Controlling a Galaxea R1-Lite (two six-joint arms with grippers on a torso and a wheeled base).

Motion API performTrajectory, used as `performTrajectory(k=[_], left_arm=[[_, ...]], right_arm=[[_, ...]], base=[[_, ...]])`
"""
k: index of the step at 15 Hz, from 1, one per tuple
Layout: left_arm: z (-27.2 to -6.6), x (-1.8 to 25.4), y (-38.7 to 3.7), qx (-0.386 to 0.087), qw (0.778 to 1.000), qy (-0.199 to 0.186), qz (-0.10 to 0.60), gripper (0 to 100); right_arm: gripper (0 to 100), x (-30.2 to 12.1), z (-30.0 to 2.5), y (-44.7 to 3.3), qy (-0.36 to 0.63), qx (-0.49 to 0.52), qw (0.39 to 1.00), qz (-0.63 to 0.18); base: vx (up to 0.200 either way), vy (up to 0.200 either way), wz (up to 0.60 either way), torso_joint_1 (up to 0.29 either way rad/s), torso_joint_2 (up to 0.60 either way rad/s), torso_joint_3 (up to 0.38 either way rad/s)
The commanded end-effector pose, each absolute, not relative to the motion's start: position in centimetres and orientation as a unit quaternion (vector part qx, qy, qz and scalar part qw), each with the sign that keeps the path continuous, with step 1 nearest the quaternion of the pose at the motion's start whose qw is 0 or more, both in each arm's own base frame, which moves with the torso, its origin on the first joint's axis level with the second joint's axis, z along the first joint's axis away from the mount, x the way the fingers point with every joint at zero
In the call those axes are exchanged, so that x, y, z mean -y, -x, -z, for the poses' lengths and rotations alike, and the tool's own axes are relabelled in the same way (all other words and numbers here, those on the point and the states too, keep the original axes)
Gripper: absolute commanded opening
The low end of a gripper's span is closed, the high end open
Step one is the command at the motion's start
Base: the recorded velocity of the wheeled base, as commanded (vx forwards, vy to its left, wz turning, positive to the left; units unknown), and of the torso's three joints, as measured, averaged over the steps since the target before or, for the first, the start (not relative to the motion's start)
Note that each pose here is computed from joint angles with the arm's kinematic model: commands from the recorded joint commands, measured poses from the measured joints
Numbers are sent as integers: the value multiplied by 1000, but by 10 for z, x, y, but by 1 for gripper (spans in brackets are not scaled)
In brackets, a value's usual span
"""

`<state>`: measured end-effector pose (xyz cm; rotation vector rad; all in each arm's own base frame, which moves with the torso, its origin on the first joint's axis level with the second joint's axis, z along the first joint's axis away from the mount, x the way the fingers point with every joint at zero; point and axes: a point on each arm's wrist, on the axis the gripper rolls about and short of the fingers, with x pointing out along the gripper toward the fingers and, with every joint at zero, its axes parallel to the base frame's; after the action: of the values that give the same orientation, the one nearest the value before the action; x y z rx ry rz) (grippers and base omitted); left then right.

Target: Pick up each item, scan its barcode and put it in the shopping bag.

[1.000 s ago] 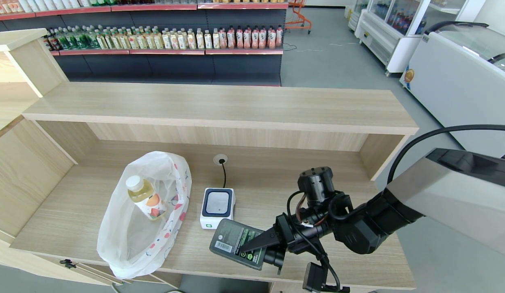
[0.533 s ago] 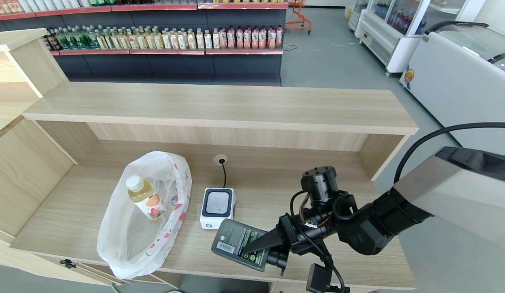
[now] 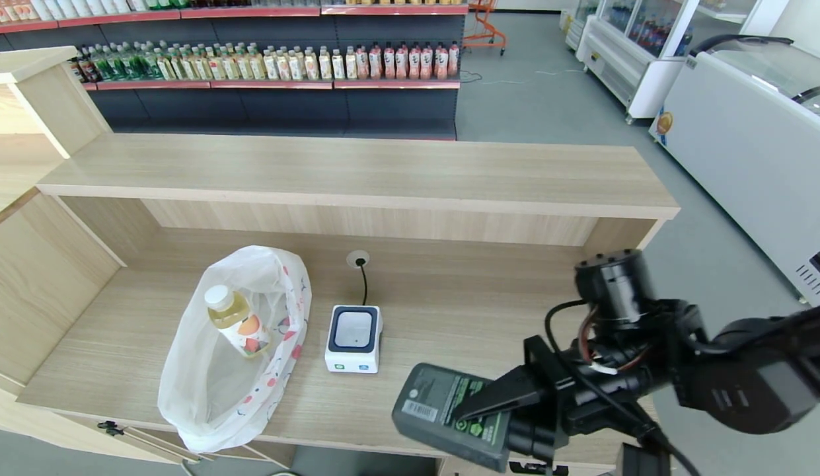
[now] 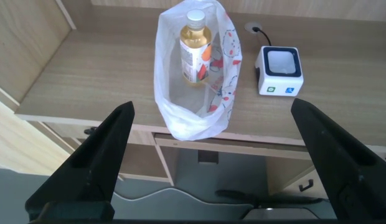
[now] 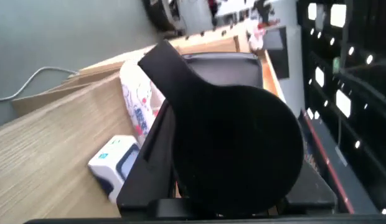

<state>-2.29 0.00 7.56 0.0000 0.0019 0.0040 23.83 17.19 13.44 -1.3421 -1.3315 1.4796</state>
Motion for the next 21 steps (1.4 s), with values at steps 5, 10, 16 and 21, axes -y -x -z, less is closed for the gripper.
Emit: performTrajectory(k=[5,10,16,21], left_arm=[[-76,0,23,-1,1000,0,-2,100],[-76,0,23,-1,1000,0,-2,100],[-76,0,23,-1,1000,0,-2,100],[-76,0,23,-1,1000,-1,-2,100]], right_arm=[[0,-73,-205,-178,321,125,726,-595],[0,-56,-220,-188,-170,-169,893,-380],[0,-60,-180,-171,-295,-277,857,-319],[0,-59,-180,-169,-294,-275,859,-315]], base=[[0,0,0,0,0,0],[0,0,0,0,0,0],[0,0,0,0,0,0],[0,0,0,0,0,0]])
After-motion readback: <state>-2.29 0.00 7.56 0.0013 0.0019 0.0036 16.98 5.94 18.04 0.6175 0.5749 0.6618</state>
